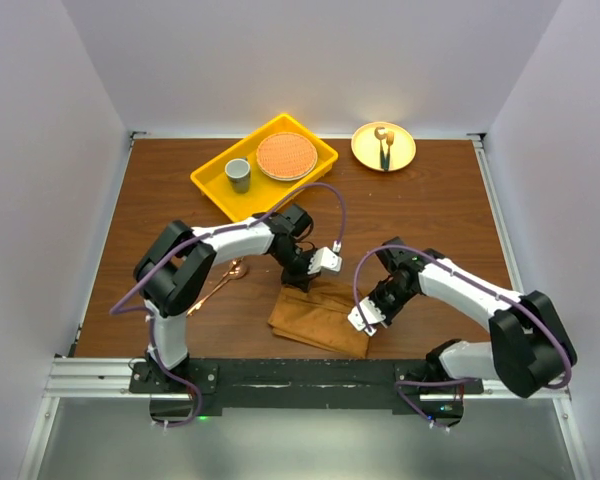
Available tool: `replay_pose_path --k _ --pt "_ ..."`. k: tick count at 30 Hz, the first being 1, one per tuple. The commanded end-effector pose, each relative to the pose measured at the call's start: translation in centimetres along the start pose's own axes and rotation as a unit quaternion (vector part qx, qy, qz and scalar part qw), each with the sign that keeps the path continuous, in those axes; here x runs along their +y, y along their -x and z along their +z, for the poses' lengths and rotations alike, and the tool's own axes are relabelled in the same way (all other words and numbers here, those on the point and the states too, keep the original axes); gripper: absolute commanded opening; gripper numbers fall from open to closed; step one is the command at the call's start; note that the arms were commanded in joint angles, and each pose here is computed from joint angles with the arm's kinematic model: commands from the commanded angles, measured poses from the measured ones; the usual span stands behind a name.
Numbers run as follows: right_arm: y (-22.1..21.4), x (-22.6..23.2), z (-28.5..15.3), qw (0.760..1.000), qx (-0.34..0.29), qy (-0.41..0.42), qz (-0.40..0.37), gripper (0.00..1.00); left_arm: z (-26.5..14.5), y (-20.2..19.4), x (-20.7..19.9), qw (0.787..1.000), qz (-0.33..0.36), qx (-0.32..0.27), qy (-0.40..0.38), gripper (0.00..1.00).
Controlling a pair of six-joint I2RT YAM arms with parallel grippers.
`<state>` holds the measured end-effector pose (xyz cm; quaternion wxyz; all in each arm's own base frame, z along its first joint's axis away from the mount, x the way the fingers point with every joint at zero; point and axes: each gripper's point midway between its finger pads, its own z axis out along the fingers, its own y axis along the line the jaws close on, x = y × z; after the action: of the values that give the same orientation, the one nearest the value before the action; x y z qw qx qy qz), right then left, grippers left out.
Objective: Fold the napkin into a case and place the utensils inside
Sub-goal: Fold the lower triangle-folded napkin at the center of the board.
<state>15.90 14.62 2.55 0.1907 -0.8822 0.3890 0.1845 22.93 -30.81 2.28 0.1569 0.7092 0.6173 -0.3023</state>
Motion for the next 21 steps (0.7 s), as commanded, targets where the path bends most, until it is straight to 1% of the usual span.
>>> replay_pose_path --k 1,5,7,8,9,10,11,12,14,15,16,18,19,21 --pt "-1.3 0.6 0.5 0.999 0.026 0.016 0.015 0.00 0.0 -1.5 -0.5 0.999 -0.024 0.017 0.013 0.01" --pt "-0.6 0.6 0.0 0.999 0.015 0.022 0.017 0.00 0.3 -2.2 -1.1 1.000 -0.016 0.021 0.003 0.04" --pt "0.3 -0.6 -1.1 1.000 0.006 0.006 0.021 0.15 0.4 -2.3 -1.0 1.000 -0.020 0.021 0.004 0.04" --pt "0.8 -0.5 -1.6 0.999 0.000 0.008 0.037 0.32 0.4 -2.1 -0.9 1.000 -0.019 0.020 0.006 0.04" --pt "1.4 -1.9 -2.8 0.999 -0.003 -0.011 0.043 0.38 0.4 -2.2 -0.9 1.000 -0.023 0.020 0.005 0.04" --pt "1.8 -2.4 -3.5 0.997 -0.006 -0.021 0.073 0.41 0.5 -2.1 -0.9 1.000 -0.024 0.018 0.004 0.04" --pt "2.3 -2.4 -4.1 0.995 -0.014 -0.023 0.093 0.47 0.6 -2.2 -1.0 1.000 -0.025 0.017 0.003 0.04" --pt "2.4 -3.6 -5.6 0.993 -0.019 -0.044 0.105 0.49 0.6 -2.3 -1.0 0.999 -0.027 0.016 0.003 0.04" --pt "3.4 -3.1 -6.6 0.989 -0.048 -0.043 0.134 0.55 0.8 -2.4 -1.2 1.000 -0.027 0.014 0.004 0.04" --pt "3.1 -3.2 -7.4 0.986 -0.052 -0.056 0.148 0.58 0.9 -2.5 -1.2 0.999 -0.029 0.013 0.005 0.04" --pt "3.7 -3.4 -7.8 0.981 -0.071 -0.067 0.170 0.60 0.9 -2.5 -1.1 1.000 -0.026 0.012 0.008 0.04" --pt "3.9 -3.6 -9.0 0.973 -0.084 -0.087 0.198 0.61 1.0 -2.8 -1.1 1.000 -0.024 0.010 0.014 0.04" --pt "4.0 -3.6 -9.3 0.964 -0.089 -0.091 0.233 0.61 1.0 -2.8 -1.2 1.000 -0.023 0.008 0.017 0.04" --pt "3.8 -4.6 -10.2 0.954 -0.102 -0.117 0.258 0.61 1.0 -2.8 -1.2 1.000 -0.017 0.005 0.021 0.04"
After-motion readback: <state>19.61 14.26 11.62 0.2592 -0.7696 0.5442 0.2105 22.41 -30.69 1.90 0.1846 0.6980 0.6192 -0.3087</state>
